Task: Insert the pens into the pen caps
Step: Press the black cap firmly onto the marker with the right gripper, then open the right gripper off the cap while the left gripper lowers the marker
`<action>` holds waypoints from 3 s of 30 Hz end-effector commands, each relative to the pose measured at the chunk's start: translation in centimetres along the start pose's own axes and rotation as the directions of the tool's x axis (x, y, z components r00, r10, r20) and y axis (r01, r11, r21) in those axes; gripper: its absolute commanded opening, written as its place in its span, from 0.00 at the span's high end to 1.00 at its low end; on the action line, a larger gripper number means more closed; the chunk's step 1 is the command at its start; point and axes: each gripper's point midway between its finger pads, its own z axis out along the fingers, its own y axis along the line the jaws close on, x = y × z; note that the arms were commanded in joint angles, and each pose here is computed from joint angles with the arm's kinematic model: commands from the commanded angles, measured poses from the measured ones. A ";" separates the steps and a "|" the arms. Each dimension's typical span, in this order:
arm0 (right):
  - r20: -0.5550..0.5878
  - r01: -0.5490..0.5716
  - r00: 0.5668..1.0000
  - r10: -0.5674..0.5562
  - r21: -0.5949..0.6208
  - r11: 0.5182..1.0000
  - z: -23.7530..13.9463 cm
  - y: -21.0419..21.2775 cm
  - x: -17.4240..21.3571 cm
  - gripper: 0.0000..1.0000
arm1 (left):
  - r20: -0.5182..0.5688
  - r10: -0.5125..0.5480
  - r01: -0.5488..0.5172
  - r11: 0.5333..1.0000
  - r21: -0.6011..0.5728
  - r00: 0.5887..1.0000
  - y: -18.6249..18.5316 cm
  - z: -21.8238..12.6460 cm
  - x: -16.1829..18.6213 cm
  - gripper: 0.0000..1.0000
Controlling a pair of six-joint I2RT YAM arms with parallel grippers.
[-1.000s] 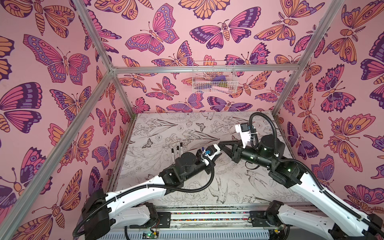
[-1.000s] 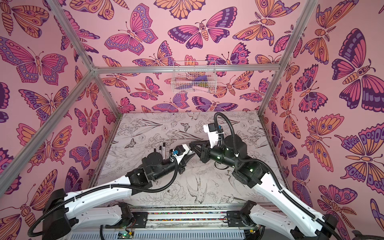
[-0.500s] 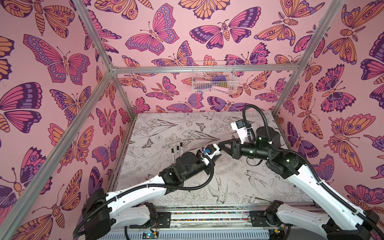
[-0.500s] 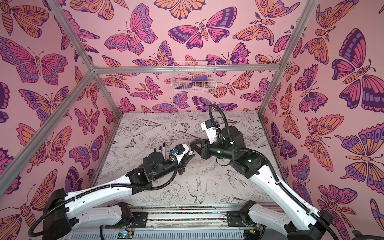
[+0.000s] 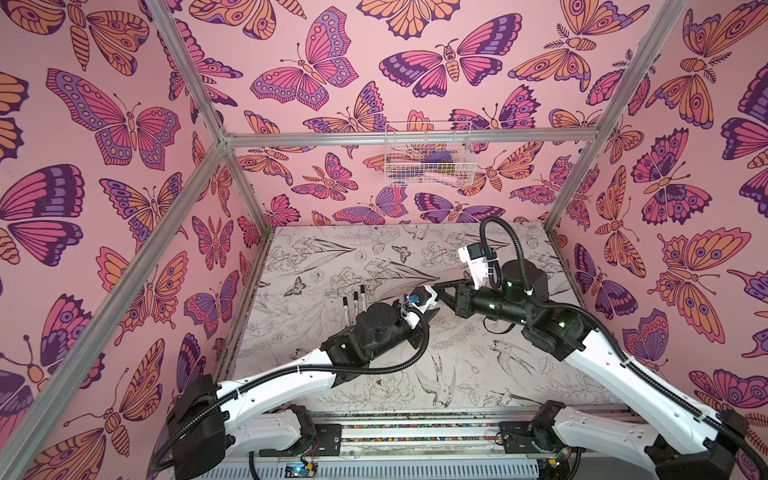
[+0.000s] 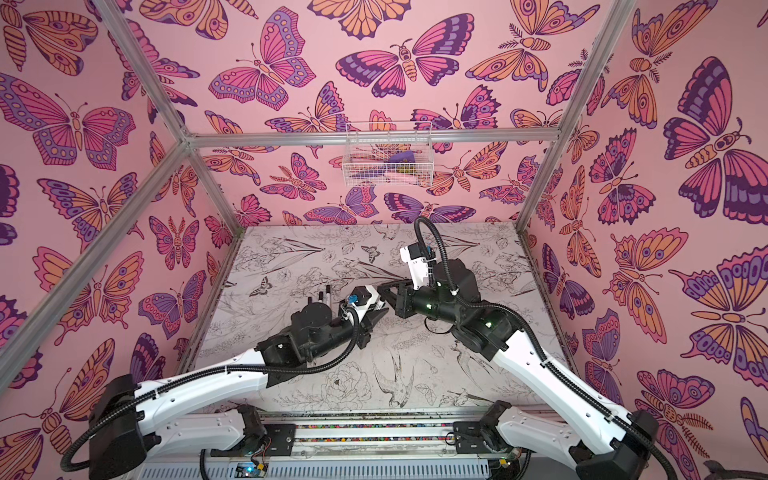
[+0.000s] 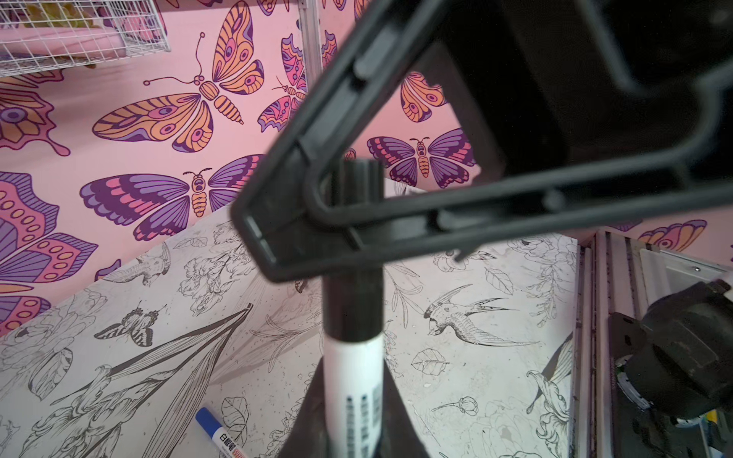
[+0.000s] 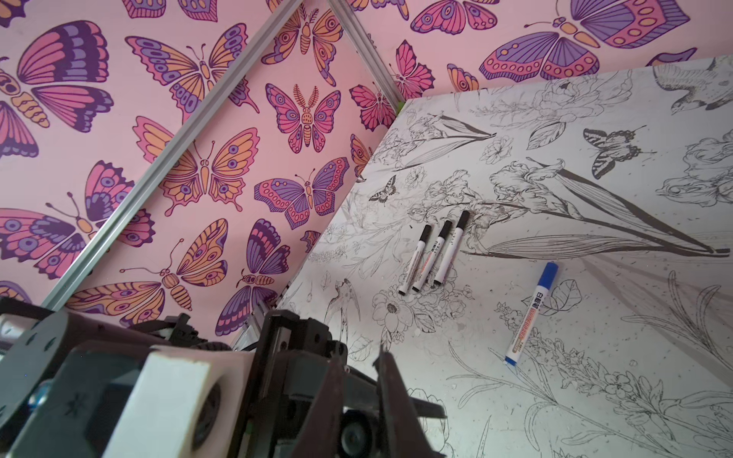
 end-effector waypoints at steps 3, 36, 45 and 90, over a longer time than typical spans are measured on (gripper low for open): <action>-0.394 -0.099 0.907 0.146 0.138 0.985 3.0 -3.9 11.4 1.00 | 0.666 0.021 -0.153 0.978 0.141 0.746 -4.3 -6.1 -20.7 1.00; -0.605 -0.045 0.790 0.098 0.101 0.994 0.5 -4.5 18.8 1.00 | 0.859 0.206 -0.320 0.946 -0.053 0.469 -4.7 -12.9 -29.5 1.00; -0.461 -0.214 0.869 0.180 -0.022 0.977 0.8 -3.6 14.1 1.00 | 0.824 0.063 -0.365 0.913 0.180 0.564 -7.3 -12.4 -26.7 1.00; -0.034 -0.123 0.992 0.120 -0.069 0.990 -1.9 -1.7 1.1 0.23 | 0.083 -0.247 0.196 0.898 0.394 0.966 -6.3 1.2 2.2 1.00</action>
